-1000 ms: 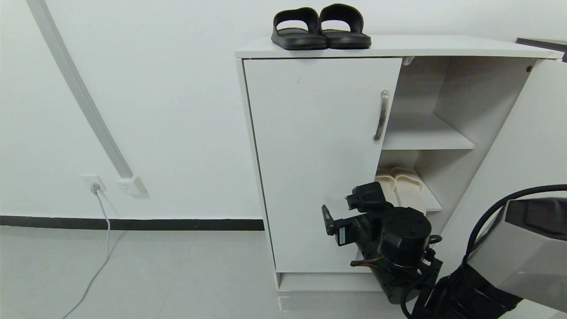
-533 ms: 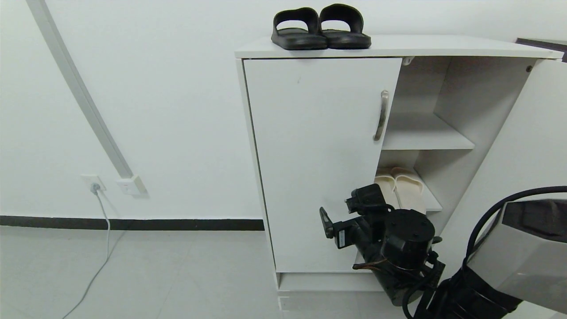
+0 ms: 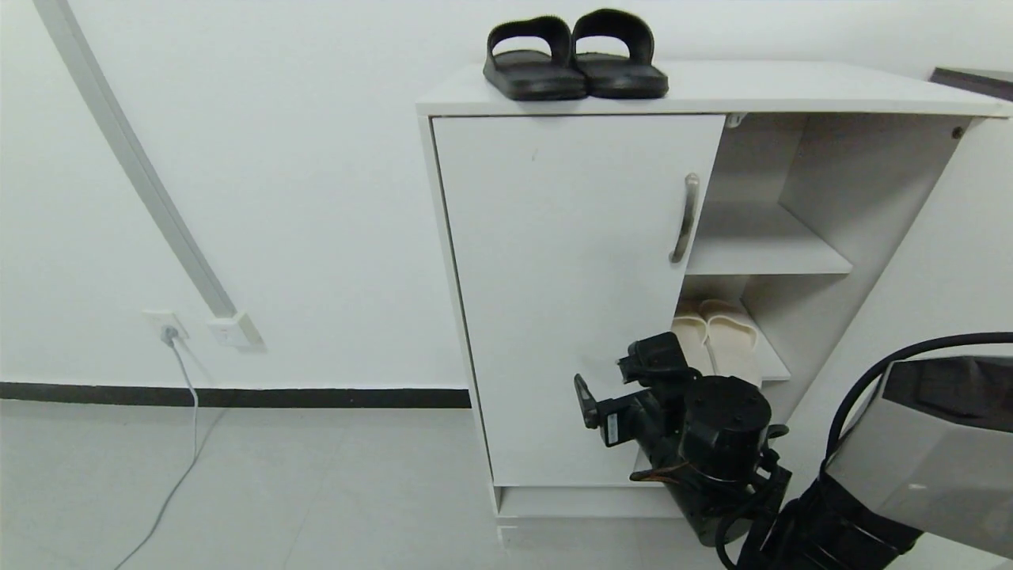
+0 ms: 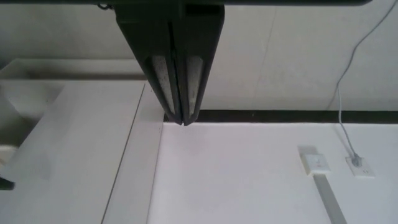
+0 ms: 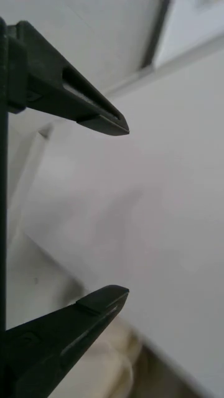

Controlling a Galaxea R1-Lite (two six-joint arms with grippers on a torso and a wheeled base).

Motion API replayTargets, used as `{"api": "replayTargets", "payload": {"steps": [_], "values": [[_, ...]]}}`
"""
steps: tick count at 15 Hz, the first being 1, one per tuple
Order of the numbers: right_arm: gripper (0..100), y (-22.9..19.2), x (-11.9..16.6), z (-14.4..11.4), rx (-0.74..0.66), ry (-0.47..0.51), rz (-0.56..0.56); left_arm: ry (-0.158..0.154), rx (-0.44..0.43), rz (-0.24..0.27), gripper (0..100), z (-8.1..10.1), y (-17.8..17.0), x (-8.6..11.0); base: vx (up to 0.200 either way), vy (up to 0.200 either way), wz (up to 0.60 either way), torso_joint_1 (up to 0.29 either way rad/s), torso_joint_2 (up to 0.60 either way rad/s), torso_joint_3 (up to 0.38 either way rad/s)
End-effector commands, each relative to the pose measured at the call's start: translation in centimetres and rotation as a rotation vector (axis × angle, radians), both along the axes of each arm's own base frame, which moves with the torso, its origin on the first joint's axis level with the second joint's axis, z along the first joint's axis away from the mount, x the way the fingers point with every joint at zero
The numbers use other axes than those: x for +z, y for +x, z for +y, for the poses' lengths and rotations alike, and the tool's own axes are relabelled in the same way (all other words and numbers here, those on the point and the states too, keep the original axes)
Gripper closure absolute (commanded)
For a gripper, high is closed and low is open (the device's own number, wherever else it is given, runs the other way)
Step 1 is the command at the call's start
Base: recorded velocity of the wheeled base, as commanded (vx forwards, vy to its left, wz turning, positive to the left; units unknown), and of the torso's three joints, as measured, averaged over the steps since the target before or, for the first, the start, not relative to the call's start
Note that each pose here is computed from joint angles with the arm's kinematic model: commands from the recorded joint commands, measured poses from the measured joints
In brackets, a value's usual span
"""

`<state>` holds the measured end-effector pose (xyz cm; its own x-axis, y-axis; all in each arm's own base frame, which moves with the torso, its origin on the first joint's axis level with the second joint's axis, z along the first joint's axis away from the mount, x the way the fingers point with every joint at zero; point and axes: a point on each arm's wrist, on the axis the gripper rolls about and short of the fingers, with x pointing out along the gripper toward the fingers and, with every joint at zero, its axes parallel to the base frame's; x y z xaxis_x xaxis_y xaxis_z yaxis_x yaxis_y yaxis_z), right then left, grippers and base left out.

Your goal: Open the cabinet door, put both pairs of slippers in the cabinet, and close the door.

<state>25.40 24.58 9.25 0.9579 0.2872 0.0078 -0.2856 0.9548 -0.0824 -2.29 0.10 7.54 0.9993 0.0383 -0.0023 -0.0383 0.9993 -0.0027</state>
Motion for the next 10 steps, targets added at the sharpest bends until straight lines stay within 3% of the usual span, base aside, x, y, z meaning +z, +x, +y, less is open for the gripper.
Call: {"api": "replayTargets", "payload": {"steps": [1,4,10], "values": [[0,-0.09,-0.09,0.11,0.005,-0.002,0.001,0.0,0.0,-0.002,100,0.0,-0.01,0.04,0.0,0.0,0.0,0.056,-0.61,-0.378],[0,-0.07,-0.09,0.12,0.005,-0.003,0.002,0.0,0.0,-0.002,100,0.0,-0.01,0.04,0.0,0.0,0.0,0.049,-0.51,-0.351],[0,-0.12,-0.1,0.14,0.005,-0.004,0.001,-0.002,0.0,-0.002,100,0.0,-0.01,0.04,0.0,0.0,0.0,0.14,-0.47,-0.337]]}}
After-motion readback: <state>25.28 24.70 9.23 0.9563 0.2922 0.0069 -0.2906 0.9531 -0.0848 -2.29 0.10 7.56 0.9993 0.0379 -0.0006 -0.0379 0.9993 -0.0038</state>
